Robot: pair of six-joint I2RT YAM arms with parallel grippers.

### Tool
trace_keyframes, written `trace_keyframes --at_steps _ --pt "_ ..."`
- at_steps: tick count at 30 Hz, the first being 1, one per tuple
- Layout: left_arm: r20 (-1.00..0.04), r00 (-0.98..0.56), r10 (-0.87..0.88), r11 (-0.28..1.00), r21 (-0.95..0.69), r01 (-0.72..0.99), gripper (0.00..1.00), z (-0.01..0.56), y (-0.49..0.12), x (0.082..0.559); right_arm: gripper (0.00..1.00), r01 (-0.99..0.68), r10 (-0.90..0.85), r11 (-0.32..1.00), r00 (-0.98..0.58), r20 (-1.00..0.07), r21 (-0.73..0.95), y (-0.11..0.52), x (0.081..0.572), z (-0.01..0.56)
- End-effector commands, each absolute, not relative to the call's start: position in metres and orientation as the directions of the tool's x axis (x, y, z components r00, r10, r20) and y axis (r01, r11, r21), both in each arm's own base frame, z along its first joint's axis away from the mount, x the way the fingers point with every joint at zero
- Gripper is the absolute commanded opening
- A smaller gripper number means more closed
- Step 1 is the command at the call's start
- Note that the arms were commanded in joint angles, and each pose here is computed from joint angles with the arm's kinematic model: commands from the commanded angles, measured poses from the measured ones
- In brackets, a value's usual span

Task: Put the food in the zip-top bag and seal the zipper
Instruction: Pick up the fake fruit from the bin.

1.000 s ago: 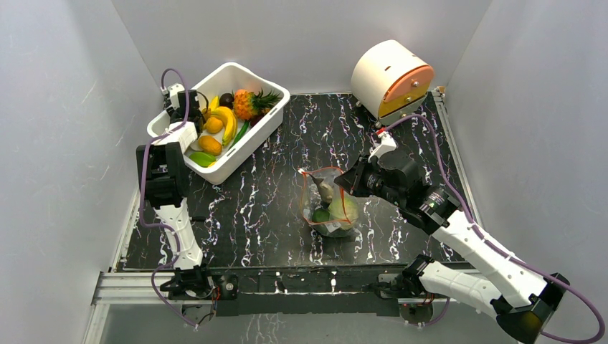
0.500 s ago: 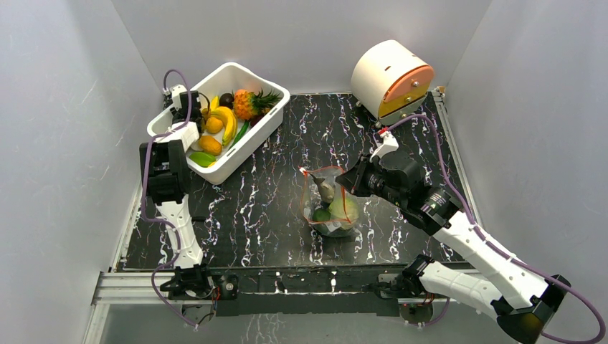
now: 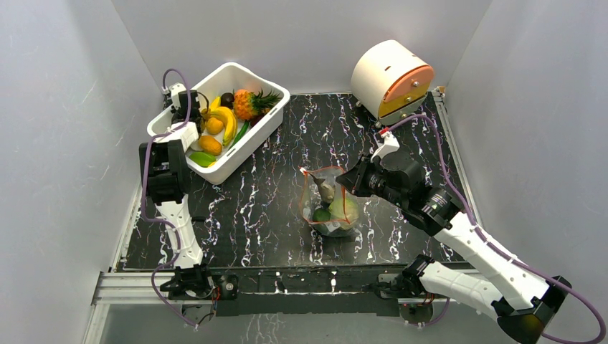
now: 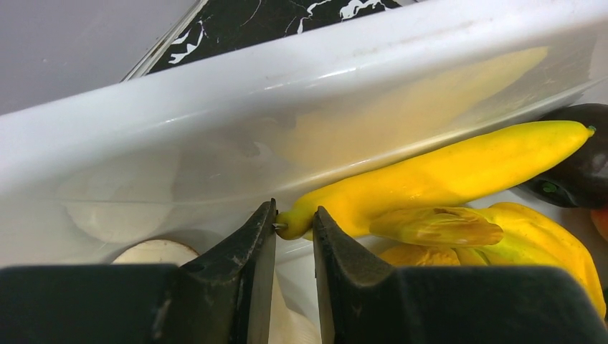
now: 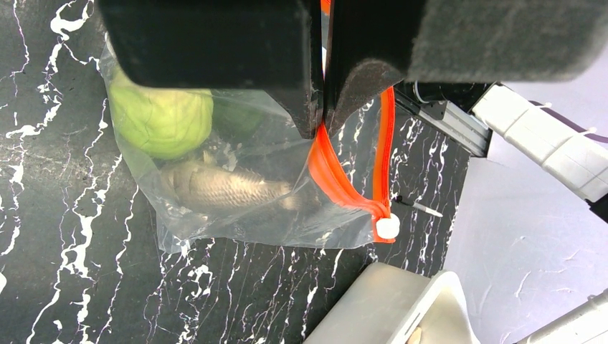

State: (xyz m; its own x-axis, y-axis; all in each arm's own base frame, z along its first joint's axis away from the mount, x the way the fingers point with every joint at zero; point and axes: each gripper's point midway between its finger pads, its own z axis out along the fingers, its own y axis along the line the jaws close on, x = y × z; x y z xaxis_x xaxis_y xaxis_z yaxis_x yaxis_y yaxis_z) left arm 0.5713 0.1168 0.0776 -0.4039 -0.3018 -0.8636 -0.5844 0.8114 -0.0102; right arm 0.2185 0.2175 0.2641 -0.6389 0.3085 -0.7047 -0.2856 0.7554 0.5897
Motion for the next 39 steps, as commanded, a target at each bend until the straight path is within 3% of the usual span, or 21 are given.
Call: trace_keyframes --at_steps 1,14,21,26,32,35,39 --pt "-0.898 -0.356 -0.259 0.839 -0.027 -0.543 0.0 0.118 0.116 0.577 0.0 -0.313 0.35 0.732 -0.589 -0.728 0.605 0.217 0.223 0.284" --pt "-0.935 -0.306 -0.18 0.857 0.004 -0.516 0.0 0.175 0.114 0.552 0.0 -0.315 0.361 0.724 -0.585 -0.726 0.614 0.215 0.22 0.286" --pt "-0.936 -0.349 0.032 0.867 0.2 -0.456 0.0 0.211 0.107 0.542 0.0 -0.318 0.368 0.711 -0.592 -0.717 0.628 0.215 0.216 0.287" --pt "-0.966 -0.258 0.026 0.887 0.142 -0.44 0.0 0.256 0.095 0.51 0.0 -0.318 0.367 0.697 -0.611 -0.701 0.643 0.219 0.214 0.284" --pt "-0.956 -0.29 0.05 0.85 0.193 -0.491 0.0 0.277 0.094 0.461 0.0 -0.33 0.374 0.683 -0.61 -0.699 0.652 0.223 0.215 0.294" --pt "-0.959 -0.275 0.06 0.951 0.139 -0.276 0.0 0.292 0.046 0.441 0.0 -0.309 0.38 0.688 -0.618 -0.688 0.657 0.222 0.215 0.288" --pt "-0.965 -0.261 0.025 0.993 0.055 -0.106 0.0 0.313 0.008 0.415 0.0 -0.29 0.377 0.703 -0.622 -0.686 0.649 0.22 0.216 0.282"
